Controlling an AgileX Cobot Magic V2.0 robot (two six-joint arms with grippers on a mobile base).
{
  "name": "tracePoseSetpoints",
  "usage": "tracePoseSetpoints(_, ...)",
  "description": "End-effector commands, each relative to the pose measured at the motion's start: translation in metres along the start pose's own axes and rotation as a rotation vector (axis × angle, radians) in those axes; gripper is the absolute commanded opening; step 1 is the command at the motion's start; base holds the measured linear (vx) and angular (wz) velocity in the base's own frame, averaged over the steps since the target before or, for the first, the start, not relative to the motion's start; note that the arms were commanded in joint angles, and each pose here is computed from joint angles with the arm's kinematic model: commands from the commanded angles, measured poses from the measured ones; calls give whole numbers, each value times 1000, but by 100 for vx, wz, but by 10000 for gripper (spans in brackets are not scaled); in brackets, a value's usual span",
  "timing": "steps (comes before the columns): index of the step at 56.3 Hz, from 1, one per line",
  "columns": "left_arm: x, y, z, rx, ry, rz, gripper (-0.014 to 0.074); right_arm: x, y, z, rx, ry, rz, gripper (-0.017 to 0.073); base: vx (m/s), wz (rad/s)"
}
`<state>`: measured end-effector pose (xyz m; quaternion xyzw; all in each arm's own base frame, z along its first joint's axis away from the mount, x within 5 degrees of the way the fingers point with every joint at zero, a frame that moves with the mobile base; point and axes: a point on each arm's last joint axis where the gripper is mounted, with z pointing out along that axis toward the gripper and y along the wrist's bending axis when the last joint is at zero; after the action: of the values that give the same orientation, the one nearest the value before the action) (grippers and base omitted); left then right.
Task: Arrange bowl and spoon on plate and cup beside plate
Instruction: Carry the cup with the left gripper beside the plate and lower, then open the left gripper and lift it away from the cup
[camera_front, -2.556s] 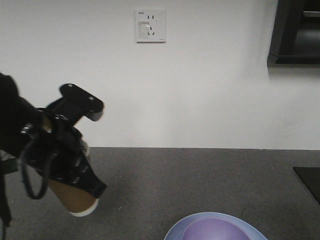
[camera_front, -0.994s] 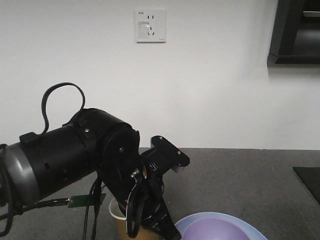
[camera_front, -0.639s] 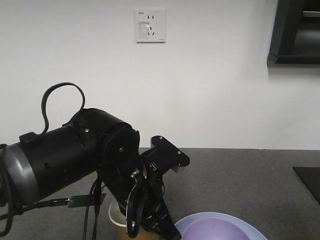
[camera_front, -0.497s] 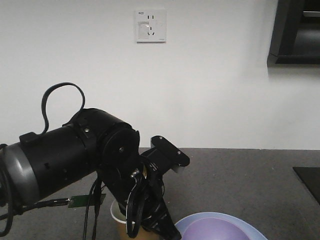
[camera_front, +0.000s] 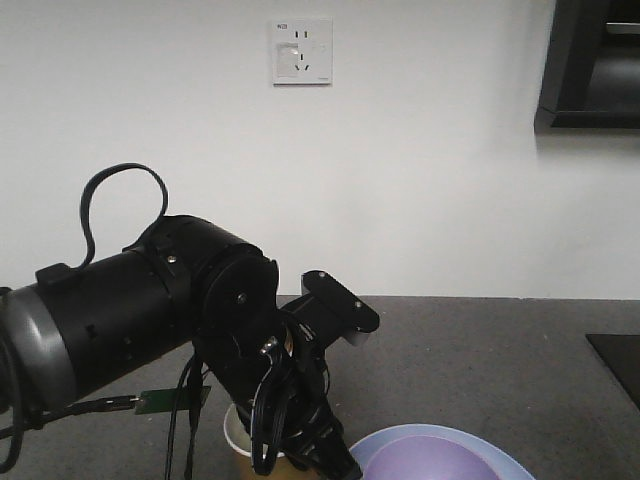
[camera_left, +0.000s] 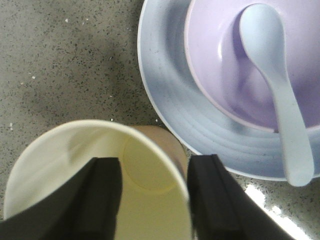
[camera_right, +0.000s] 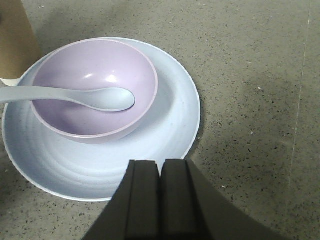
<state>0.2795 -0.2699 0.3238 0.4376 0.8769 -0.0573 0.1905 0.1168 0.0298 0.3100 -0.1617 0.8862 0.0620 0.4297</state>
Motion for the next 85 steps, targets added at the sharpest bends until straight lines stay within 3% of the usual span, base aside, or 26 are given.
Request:
tracePoseSetpoints(1,-5,-1,-36,-19,-131,5,489,-13,-2,-6,23,-92,-5,-8,0,0)
tracePoseSetpoints(14,-9,0,-60,-30,-188,5,498,-13,-2,-6,24,-94,-5,-8,0,0)
tracePoseSetpoints(31,-11,1,-117,-49,-308,3,472,-13,-2,-6,23,-95,-4,-8,0,0)
tracePoseSetpoints(37,-6,0,-136,-57,-358,3,351,-13,-2,-6,21,-97,-1,-8,0,0)
tracePoseSetpoints(46,6,0,-168,-93,-446,8,-9,-14,-2,-6,23,-101,-1,-8,0,0)
tracePoseSetpoints(51,15,0,-182,-115,-500,11,-8,-14,-2,-6,20,-99,0,-8,0,0)
tracePoseSetpoints(60,44,-4,-194,-134,-600,25,-6,-14,-2,-6,18,-99,1,-8,0,0)
tracePoseSetpoints(69,93,-13,-178,-142,-690,28,-4,-14,1,-17,13,-160,-20,-8,0,0)
tracePoseSetpoints(74,127,-19,-159,-127,-732,-16,-3,-13,5,-33,16,-254,-47,-8,0,0)
tracePoseSetpoints(80,164,-25,-138,-120,-797,-32,-3,-9,10,-55,27,-383,-91,-8,0,0)
tracePoseSetpoints(85,188,-30,-125,-104,-879,-63,-3,2,14,-65,33,-479,-90,-8,0,0)
